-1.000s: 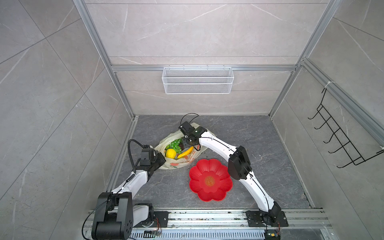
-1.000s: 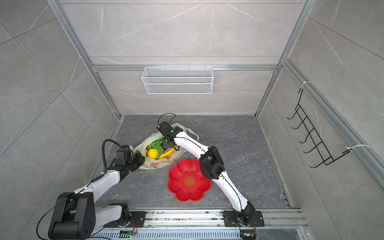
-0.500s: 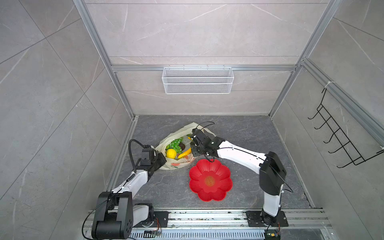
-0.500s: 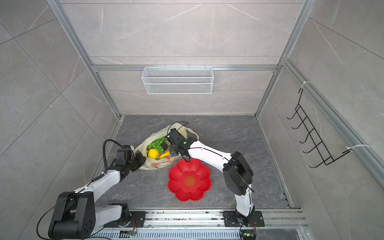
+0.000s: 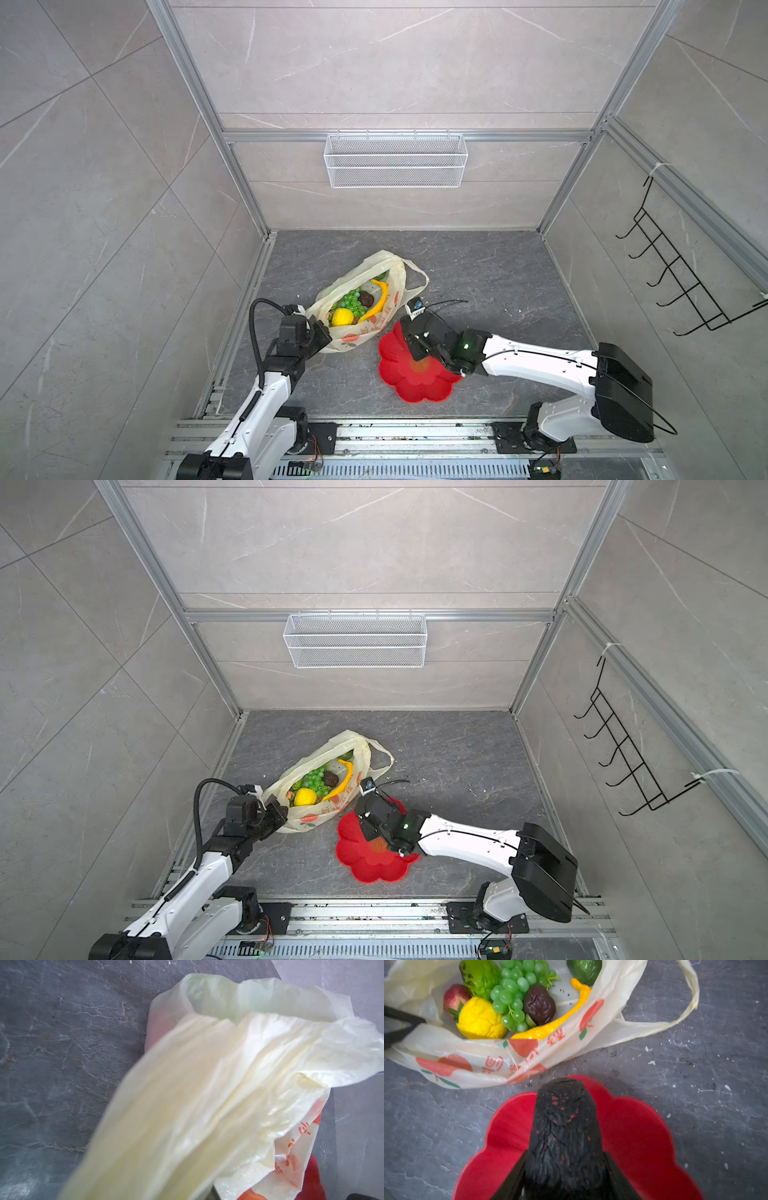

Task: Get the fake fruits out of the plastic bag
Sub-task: 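Carry the dark avocado with the right gripper over the red plate and lower it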

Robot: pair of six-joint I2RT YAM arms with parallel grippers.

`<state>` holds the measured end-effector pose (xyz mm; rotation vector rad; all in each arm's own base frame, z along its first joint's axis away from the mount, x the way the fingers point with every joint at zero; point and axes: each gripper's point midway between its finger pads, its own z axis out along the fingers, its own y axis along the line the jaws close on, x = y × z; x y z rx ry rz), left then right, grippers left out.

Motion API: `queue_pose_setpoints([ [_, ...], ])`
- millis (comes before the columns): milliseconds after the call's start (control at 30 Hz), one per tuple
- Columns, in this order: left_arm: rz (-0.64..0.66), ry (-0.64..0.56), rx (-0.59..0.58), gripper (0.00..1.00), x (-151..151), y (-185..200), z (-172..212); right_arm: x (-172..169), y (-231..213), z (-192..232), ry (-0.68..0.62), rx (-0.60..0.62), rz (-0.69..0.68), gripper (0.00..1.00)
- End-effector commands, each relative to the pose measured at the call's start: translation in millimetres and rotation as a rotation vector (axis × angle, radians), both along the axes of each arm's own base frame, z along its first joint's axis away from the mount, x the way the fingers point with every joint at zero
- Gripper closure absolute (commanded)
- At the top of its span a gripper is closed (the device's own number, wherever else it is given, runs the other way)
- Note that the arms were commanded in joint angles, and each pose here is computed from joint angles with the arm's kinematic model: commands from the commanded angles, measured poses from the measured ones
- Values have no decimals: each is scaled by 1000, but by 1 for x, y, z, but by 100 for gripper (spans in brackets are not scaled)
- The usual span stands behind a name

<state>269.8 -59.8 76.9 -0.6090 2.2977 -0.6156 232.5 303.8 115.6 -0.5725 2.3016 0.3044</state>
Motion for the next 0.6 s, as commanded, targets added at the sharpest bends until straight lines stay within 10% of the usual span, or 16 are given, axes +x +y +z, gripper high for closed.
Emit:
queue_pose_setpoints([
  [0, -37, -4, 23, 100, 9, -4, 2, 1, 3, 13, -104, 96, -37, 60],
  [567, -139, -58, 31, 100, 24, -16, 8, 2, 10, -32, -231, 54, -103, 64],
])
